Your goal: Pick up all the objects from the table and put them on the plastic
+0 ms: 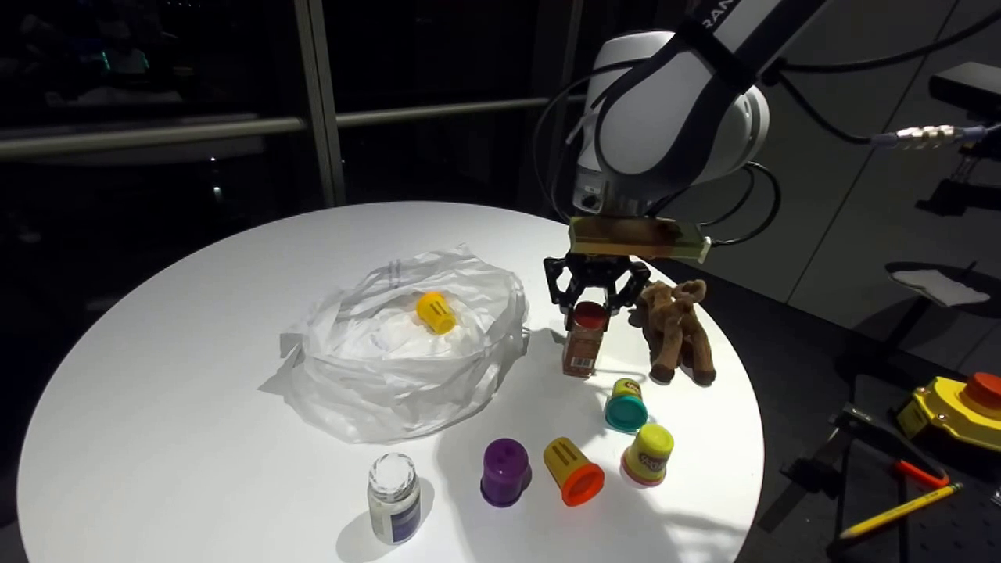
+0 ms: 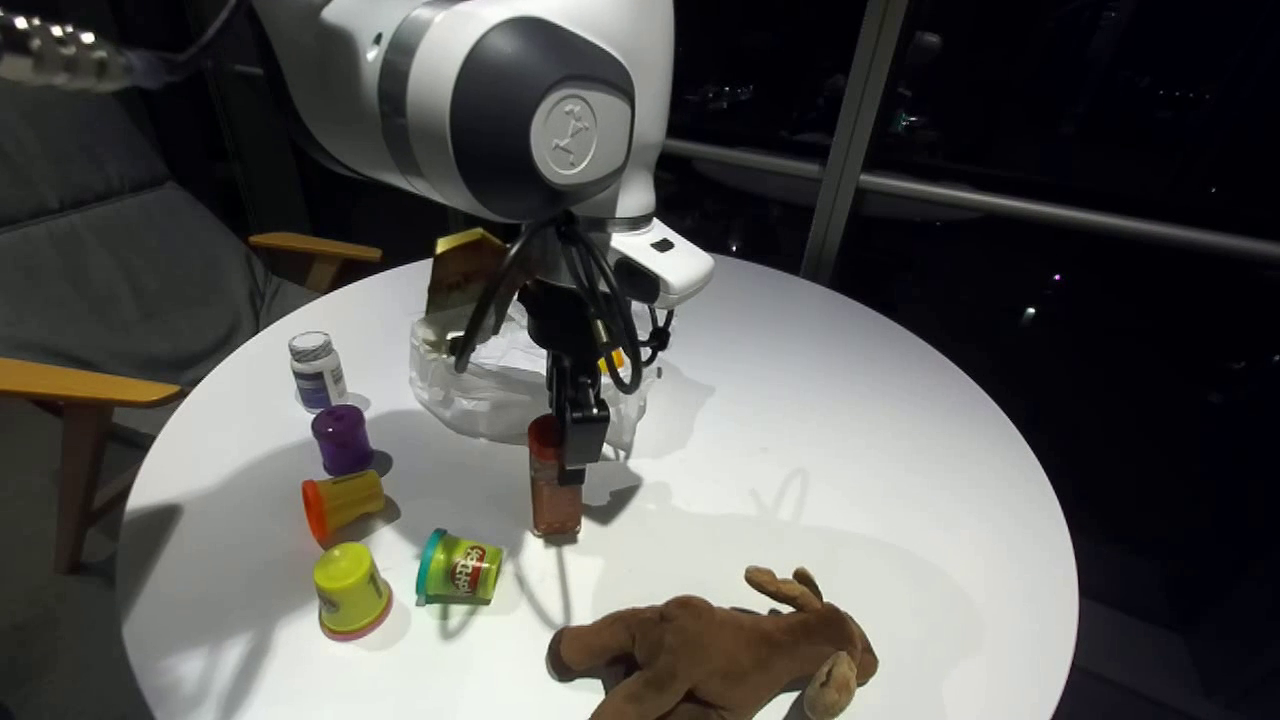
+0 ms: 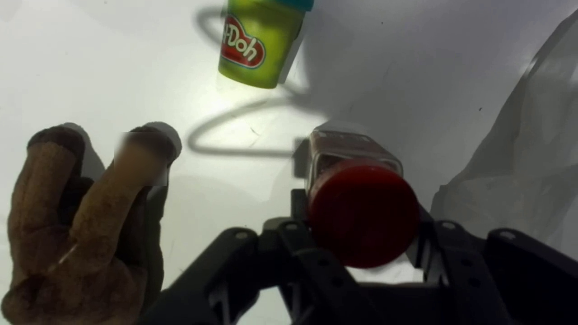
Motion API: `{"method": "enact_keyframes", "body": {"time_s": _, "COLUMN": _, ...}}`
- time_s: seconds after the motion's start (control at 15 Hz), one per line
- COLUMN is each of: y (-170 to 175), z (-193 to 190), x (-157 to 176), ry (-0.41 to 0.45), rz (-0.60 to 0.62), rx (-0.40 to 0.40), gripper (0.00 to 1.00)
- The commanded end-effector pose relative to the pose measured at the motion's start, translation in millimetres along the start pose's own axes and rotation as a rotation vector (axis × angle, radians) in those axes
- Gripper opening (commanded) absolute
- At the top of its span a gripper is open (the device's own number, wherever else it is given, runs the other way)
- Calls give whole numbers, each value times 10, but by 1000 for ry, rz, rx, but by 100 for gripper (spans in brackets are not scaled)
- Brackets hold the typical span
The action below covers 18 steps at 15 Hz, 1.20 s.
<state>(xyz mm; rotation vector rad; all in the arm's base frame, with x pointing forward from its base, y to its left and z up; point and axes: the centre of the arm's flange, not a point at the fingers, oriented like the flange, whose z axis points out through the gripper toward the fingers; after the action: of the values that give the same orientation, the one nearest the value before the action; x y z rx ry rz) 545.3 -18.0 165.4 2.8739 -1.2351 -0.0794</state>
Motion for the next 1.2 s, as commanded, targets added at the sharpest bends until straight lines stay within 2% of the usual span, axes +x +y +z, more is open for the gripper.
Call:
{"method": "enact_keyframes", "body": {"time_s": 0.0, "y": 92, "z": -404, "x": -110, "ry": 57, "rz": 28, "rx": 49, "gripper": 24}}
{"method": "enact_keyframes", "body": {"time_s": 0.13, "y": 70, "z": -707, "x": -150, "ry": 90, "rz": 38, "rx": 61, "gripper": 24}}
{"method": "enact_keyframes", "body": {"time_s": 0.27, "y": -35, "z": -1154, "x": -193, "ry": 118, "rz": 45, "rx": 38, "gripper": 24}}
{"method": "enact_keyframes", "body": {"time_s": 0.6, "y": -497, "z": -2015, "x": -224, "ry": 144, "rz": -28, "rx": -17, "gripper": 24}}
{"method": "enact_keyframes", "body": {"time_s": 0.87, "y": -1116, "z": -2224, "x": -93, "ry": 191, "rz": -80, "rx": -37, "gripper": 24}}
{"method": "enact_keyframes", "body": {"time_s": 1.0, "y": -1395, "z": -2196, "x": 19, "ry": 215, "rz": -107, "rx": -39, "gripper": 24}}
{"method": "enact_keyframes", "body": {"time_s": 1.13, "y": -1649, "z": -2078, "x": 155, "ry": 203, "rz": -128, "rx": -30, "gripper": 24}}
